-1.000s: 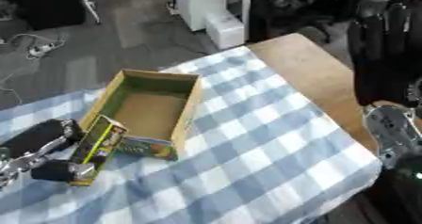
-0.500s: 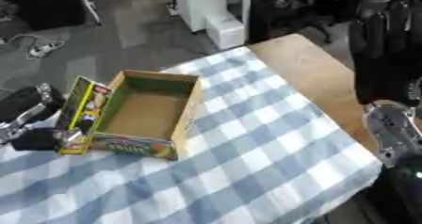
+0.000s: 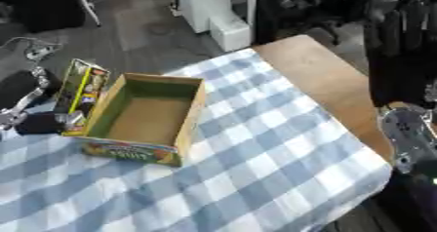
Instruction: Pick up objects on the table and place them in the box.
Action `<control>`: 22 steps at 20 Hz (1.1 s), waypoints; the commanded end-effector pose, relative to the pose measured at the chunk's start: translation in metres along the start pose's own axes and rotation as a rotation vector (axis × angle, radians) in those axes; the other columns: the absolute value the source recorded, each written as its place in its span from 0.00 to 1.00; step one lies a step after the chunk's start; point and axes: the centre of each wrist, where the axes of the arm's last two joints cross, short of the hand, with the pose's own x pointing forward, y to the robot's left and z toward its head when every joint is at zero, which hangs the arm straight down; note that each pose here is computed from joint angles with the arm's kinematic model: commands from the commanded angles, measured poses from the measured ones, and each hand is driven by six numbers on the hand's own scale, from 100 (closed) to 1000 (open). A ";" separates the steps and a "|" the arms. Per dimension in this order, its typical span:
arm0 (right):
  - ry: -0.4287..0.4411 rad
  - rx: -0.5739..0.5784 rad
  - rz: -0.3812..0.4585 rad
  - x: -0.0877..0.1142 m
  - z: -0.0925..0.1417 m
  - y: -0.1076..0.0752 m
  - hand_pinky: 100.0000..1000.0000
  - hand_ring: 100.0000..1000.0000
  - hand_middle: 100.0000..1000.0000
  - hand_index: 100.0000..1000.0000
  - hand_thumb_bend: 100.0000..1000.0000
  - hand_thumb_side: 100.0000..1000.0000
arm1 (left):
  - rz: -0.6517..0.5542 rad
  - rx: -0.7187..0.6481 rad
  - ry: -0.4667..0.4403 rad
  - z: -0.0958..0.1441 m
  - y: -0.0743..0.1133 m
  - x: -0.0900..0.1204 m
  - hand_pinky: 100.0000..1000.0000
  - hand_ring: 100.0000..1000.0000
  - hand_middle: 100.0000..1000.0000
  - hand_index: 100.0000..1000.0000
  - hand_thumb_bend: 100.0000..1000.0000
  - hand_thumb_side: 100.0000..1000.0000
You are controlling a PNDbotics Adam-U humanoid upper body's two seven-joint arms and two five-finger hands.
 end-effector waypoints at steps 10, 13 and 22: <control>0.024 -0.013 -0.054 0.002 -0.042 0.008 0.25 0.19 0.16 0.36 0.00 0.88 | -0.026 0.011 0.151 0.009 -0.047 -0.038 0.00 0.00 0.00 0.15 0.00 0.70; 0.028 -0.001 -0.085 0.000 -0.048 0.010 0.25 0.19 0.16 0.36 0.00 0.88 | -0.025 -0.009 0.185 0.013 -0.062 -0.039 0.00 0.00 0.00 0.21 0.00 0.76; 0.041 0.018 -0.077 0.002 -0.046 0.009 0.25 0.19 0.16 0.36 0.00 0.92 | -0.048 -0.078 0.117 0.004 -0.046 -0.033 0.73 0.74 0.79 0.81 0.47 0.97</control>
